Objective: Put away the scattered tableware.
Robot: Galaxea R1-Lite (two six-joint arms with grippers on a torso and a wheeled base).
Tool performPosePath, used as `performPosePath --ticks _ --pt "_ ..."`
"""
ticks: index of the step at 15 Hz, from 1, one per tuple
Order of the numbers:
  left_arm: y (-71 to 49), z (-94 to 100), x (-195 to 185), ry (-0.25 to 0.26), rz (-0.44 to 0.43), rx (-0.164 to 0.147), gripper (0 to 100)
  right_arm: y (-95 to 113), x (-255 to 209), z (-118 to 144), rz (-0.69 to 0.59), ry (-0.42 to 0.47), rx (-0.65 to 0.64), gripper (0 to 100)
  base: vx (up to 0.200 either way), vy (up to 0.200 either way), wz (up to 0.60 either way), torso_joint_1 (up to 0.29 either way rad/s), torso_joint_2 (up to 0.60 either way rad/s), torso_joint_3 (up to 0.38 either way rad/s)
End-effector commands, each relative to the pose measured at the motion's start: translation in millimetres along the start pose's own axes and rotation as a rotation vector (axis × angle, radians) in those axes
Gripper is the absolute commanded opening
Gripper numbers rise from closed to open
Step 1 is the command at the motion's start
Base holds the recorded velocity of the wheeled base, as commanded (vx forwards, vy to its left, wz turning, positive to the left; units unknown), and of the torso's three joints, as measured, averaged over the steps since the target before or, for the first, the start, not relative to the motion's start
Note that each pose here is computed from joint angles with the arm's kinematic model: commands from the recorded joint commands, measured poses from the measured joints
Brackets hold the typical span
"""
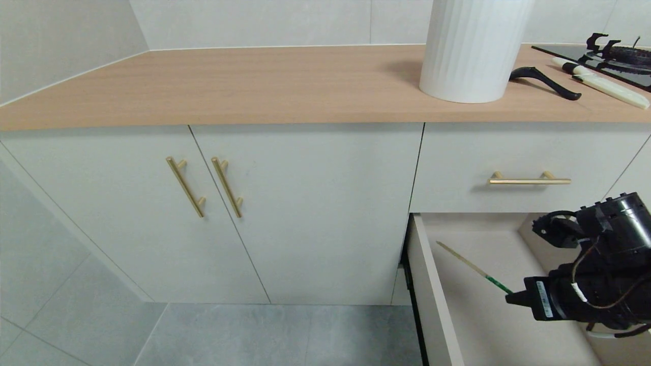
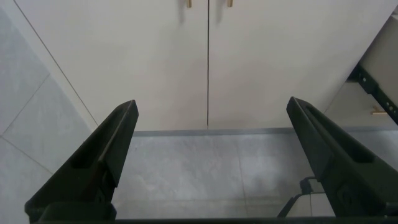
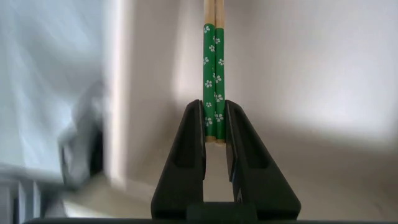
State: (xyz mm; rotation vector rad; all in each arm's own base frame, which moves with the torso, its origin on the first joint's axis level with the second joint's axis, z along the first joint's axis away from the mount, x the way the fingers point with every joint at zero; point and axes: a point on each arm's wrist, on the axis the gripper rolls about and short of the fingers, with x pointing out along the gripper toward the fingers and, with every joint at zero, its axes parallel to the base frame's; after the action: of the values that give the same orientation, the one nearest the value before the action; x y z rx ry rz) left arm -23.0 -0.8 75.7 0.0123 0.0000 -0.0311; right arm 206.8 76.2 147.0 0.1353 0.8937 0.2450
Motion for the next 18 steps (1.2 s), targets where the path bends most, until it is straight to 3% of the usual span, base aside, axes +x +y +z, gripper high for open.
performPosePath --ticks 1,5,8,18 --pt "0.0 0.0 0.0 0.000 0.000 0.000 100 6.9 30.6 -11.7 -0.023 0.052 0.033 0 0.000 0.000 0.00 0.000 0.00 0.000" --pt "0.0 0.0 0.0 0.000 0.000 0.000 100 10.5 65.9 -19.4 -0.121 0.127 0.030 0 0.000 0.000 0.00 0.000 0.00 0.000" --pt "0.0 0.0 0.0 0.000 0.000 0.000 100 7.6 83.3 -18.8 -0.172 0.122 0.041 0 0.000 0.000 0.00 0.000 0.00 0.000" --pt "0.0 0.0 0.0 0.000 0.000 0.000 100 -4.8 130.0 -35.5 -0.232 0.214 0.049 0 0.000 0.000 0.00 0.000 0.00 0.000"
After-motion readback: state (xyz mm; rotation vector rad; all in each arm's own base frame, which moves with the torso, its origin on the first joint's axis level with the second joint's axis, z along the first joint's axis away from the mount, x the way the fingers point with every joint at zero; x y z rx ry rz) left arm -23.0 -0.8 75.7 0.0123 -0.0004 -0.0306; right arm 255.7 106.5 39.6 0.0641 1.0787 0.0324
